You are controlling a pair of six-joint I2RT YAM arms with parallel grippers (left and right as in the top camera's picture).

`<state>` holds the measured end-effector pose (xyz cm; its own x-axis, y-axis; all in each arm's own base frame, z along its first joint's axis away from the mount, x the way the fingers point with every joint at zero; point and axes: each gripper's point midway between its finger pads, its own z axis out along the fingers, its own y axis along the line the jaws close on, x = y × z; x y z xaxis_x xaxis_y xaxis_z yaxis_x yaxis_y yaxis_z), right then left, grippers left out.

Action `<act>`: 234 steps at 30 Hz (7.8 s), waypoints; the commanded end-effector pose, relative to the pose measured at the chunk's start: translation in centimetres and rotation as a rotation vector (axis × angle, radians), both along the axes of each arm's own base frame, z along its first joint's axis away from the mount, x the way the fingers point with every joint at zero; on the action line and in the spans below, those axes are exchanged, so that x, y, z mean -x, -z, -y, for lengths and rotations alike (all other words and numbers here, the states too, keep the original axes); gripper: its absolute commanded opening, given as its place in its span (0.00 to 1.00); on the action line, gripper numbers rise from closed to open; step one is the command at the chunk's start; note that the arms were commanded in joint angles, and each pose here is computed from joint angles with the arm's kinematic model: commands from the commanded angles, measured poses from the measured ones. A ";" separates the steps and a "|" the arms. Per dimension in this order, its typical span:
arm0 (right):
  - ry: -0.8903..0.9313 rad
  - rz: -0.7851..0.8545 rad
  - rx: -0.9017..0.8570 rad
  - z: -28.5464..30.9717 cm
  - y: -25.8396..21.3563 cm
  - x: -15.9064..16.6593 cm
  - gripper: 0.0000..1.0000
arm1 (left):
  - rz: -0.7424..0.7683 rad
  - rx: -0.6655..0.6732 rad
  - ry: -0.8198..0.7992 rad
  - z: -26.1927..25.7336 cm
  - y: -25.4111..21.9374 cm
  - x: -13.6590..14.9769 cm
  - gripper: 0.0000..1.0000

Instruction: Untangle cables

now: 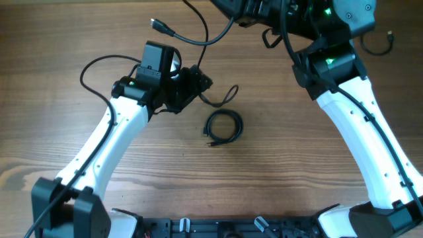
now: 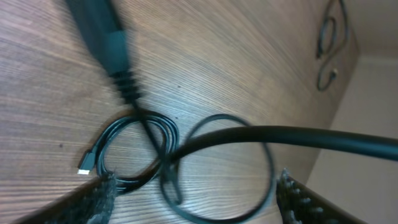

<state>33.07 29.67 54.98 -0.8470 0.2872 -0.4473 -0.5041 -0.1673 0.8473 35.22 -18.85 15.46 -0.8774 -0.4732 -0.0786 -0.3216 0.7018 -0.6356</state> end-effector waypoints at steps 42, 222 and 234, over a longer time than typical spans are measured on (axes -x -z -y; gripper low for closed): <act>-0.003 0.012 0.087 -0.3 2.2 -0.6 0.04 | 0.043 0.163 0.092 -3.7 0.7 -2.9 0.43; 1.166 -0.633 1.309 41.6 41.6 -17.8 0.85 | 0.176 0.079 -0.044 -0.4 -3.8 -3.2 1.00; 1.339 -1.223 1.297 61.4 44.8 -4.8 0.87 | 0.176 0.079 -0.044 -0.4 -3.8 -3.2 1.00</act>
